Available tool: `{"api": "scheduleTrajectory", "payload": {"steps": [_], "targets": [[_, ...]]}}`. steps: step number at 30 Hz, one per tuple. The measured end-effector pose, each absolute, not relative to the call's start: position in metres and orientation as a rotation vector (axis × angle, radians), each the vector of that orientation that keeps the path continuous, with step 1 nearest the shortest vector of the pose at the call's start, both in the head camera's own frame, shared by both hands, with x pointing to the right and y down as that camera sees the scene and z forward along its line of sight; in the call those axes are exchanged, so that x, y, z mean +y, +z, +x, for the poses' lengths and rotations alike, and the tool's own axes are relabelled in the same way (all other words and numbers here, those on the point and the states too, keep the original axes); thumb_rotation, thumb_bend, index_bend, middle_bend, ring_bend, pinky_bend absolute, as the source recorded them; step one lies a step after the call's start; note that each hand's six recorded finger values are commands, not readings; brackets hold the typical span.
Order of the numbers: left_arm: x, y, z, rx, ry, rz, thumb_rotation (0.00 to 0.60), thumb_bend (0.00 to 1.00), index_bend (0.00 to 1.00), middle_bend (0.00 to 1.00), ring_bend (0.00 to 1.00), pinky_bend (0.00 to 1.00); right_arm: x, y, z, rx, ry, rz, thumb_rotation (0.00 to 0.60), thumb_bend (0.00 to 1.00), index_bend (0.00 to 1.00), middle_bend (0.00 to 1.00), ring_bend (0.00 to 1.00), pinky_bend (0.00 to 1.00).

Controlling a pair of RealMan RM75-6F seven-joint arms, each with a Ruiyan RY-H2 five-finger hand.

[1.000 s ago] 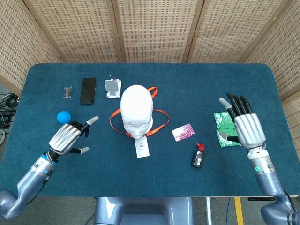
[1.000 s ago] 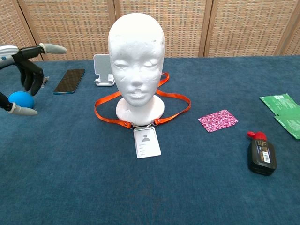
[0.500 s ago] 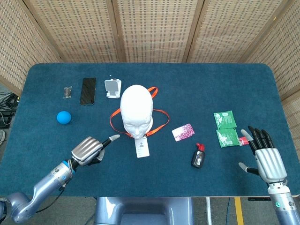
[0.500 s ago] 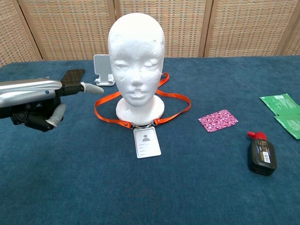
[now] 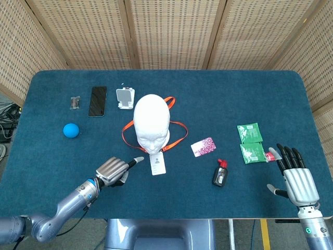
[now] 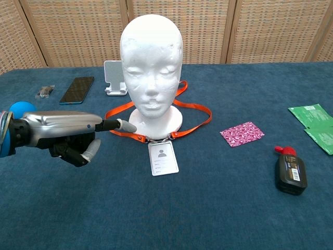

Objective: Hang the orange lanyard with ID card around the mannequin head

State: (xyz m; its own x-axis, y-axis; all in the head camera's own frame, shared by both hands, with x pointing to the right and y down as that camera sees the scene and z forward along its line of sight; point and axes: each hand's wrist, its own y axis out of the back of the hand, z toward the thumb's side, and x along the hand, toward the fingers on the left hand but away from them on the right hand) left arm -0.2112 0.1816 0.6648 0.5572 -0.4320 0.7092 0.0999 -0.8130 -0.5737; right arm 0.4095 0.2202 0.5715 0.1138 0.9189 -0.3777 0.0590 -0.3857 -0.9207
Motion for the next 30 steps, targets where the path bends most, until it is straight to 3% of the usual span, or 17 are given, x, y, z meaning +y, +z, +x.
{"api": "scheduleTrajectory", "payload": {"steps": [30], "targets": [[0.184, 0.718, -0.157, 0.101, -1.388, -2.331, 0.600, 0.98, 0.10, 1.00, 0.96, 1.00, 0.223, 0.570, 0.404, -0.990, 1.381, -1.633, 0.600, 0.00, 0.00, 0.00, 0.00, 0.00]]}}
